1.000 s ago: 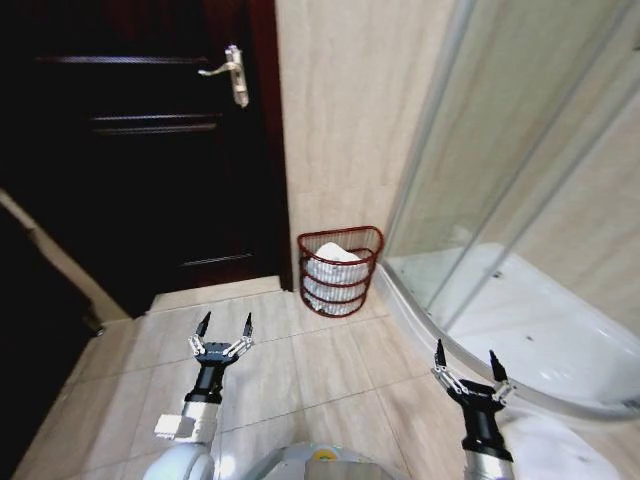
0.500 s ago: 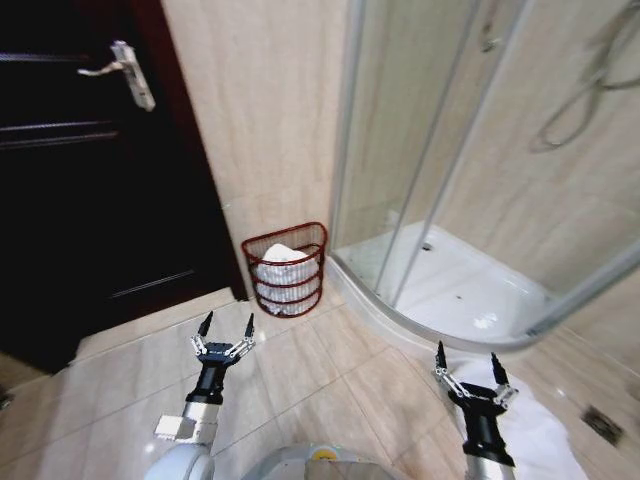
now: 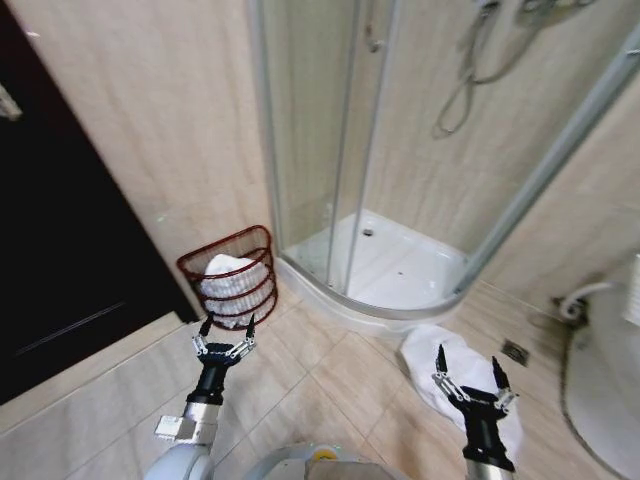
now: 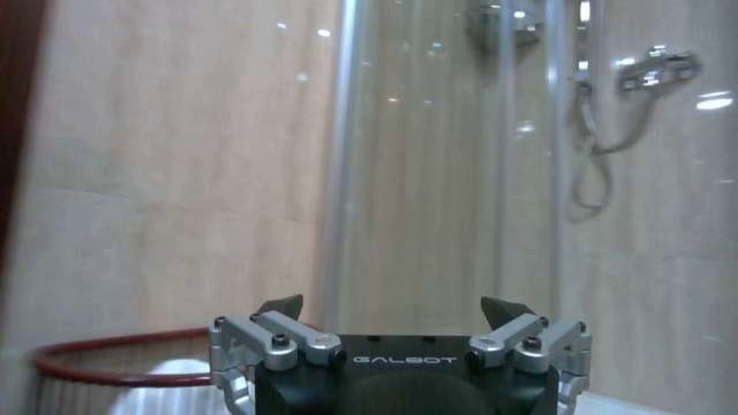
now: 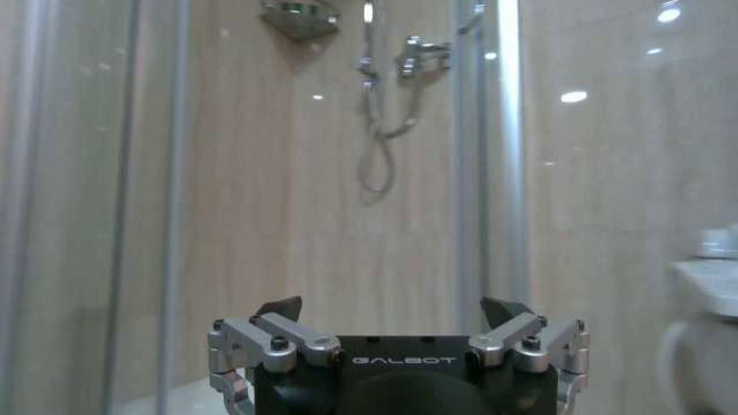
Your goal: Discard the used towel into the hamper.
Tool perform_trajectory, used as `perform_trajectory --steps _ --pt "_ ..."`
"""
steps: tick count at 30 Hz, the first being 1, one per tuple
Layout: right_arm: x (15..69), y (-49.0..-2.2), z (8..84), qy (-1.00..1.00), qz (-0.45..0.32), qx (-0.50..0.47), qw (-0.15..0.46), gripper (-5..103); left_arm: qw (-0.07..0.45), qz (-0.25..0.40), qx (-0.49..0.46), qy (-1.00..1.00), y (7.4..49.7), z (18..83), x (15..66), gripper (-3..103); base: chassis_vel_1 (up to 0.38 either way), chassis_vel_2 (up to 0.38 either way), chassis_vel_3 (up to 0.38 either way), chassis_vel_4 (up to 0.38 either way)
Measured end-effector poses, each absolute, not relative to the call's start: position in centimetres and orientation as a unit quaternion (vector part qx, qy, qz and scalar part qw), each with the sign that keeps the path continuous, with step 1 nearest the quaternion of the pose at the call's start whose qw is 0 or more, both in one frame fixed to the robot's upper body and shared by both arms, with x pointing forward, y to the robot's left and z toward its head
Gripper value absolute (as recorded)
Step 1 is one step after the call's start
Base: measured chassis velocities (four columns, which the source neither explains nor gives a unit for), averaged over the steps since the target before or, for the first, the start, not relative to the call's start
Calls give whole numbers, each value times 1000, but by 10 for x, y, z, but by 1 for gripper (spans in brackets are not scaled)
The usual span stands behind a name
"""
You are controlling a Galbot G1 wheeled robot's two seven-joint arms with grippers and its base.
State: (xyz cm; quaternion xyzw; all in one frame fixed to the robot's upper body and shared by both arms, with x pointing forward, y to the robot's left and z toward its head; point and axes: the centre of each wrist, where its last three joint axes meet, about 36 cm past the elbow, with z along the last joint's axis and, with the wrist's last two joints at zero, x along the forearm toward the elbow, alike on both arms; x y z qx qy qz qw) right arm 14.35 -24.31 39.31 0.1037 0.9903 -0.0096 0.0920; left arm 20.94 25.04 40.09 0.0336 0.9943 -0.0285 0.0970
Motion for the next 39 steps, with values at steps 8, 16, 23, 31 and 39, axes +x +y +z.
perform_trajectory --steps 8,16,23,31,39 --pt "138 -241 392 990 -6 111 87 100 96 -29 33 994 251 399 209 100 -131 -130 -117 -140" --pt "132 -240 392 991 -5 111 78 100 97 -30 33 994 252 399 210 100 -141 -138 -133 -128" --pt "133 -240 392 990 -4 115 79 100 102 -38 37 993 252 398 211 100 -114 -114 -122 -116" --pt "134 -237 392 986 5 141 84 100 110 -46 35 992 253 401 213 100 -37 -44 -41 -42" --pt "139 -239 391 980 15 170 102 100 110 -47 37 992 253 399 211 100 0 0 0 0"
